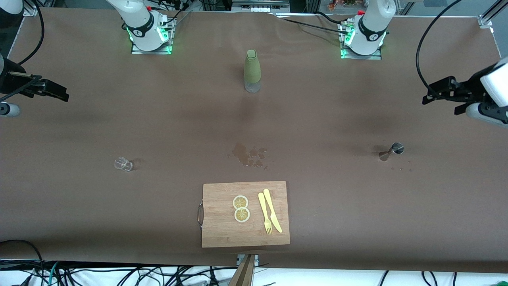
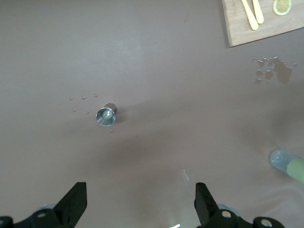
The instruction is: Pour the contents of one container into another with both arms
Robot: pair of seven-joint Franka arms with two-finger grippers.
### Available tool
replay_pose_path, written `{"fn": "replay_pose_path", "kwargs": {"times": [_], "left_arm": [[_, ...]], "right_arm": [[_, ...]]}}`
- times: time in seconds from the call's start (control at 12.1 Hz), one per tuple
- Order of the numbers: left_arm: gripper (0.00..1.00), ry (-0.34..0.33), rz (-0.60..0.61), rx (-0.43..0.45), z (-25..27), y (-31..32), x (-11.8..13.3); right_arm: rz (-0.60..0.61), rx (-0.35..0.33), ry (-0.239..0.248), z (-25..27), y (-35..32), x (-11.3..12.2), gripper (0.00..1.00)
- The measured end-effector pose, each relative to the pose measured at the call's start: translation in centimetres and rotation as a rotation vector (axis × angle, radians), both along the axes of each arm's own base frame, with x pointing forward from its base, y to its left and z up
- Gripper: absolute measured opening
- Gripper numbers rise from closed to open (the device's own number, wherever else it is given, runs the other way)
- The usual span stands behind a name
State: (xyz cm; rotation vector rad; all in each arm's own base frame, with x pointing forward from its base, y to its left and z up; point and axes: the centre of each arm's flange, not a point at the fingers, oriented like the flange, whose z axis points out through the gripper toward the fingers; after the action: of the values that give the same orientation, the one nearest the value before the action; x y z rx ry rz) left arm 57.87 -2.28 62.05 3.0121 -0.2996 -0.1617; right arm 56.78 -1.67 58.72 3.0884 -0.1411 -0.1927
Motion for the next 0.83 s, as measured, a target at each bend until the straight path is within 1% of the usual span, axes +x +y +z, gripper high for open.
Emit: {"fn": "replay_pose_path", "kwargs": {"times": [0.17,0.25,0.5,0.66,0.83], "left_arm": [[1.0,-0.02,0.007,0.044,2.1,-2.0,-1.5],[1.0,-0.017,0.013,0.05,2.6,-2.0,-2.0],[1.0,0.021,0.069,0.065,3.4,-1.1,-3.4],[1.0,0.027,0.087,0.083,3.5,-0.9,-3.6],[1.0,0.042,0.085,0.087,2.7,-1.3,-3.6]], "right_arm": [[-0.001,0.007,-0.024,0.2,0.1,0.3,1.0],[-0.002,0.008,-0.026,0.2,0.0,0.3,1.0],[-0.002,0.01,-0.019,-0.4,0.1,0.6,1.0],[-0.002,0.01,-0.017,-0.5,0.1,0.7,1.0],[-0.002,0.01,-0.025,-0.5,0.0,0.8,1.0]]}}
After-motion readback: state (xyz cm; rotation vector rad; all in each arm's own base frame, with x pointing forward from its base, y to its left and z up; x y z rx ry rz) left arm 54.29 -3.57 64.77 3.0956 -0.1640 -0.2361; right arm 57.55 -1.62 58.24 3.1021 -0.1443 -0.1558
